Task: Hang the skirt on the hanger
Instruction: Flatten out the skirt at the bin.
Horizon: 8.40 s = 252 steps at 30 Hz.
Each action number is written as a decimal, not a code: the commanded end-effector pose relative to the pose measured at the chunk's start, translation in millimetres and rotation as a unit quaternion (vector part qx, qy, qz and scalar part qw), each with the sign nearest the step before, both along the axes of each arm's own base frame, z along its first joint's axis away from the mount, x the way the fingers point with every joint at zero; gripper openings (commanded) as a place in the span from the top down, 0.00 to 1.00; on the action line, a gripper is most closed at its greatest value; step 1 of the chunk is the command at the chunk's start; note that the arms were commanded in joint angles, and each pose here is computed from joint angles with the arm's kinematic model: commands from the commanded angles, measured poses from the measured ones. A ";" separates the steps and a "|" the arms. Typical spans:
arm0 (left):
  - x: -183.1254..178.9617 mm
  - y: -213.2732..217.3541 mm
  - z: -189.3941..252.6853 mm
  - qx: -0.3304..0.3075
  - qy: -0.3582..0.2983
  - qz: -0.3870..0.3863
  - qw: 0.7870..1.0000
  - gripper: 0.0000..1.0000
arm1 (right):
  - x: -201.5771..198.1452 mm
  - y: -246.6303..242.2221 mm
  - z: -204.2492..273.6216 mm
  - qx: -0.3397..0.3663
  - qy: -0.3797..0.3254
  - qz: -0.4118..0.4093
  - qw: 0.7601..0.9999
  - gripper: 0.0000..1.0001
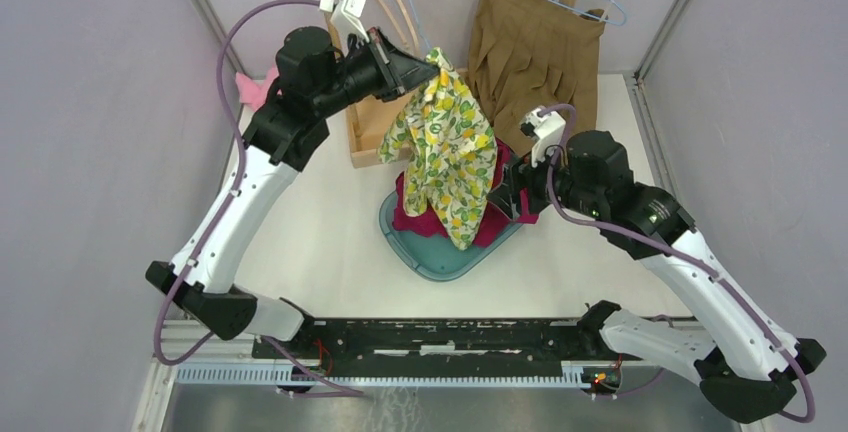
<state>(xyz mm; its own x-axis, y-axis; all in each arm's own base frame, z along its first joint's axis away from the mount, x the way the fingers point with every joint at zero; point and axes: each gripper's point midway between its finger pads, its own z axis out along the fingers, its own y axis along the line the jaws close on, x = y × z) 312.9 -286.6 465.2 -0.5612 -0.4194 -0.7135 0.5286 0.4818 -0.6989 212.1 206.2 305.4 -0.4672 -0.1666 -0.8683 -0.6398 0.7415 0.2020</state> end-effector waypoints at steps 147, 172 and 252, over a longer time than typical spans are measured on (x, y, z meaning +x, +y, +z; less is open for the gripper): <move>-92.7 105.0 -185.3 -0.023 0.155 0.085 0.984 0.05 | 18.7 -72.7 -16.5 -0.088 0.031 -0.128 0.987 0.84; -150.9 -11.2 -230.1 0.126 0.224 -0.075 0.964 0.08 | 25.5 -76.8 -41.2 -0.112 0.053 -0.147 0.981 0.83; -195.0 -74.1 -309.4 0.143 0.393 -0.032 0.908 0.80 | -5.4 -70.4 -42.8 -0.056 0.050 -0.111 0.991 0.82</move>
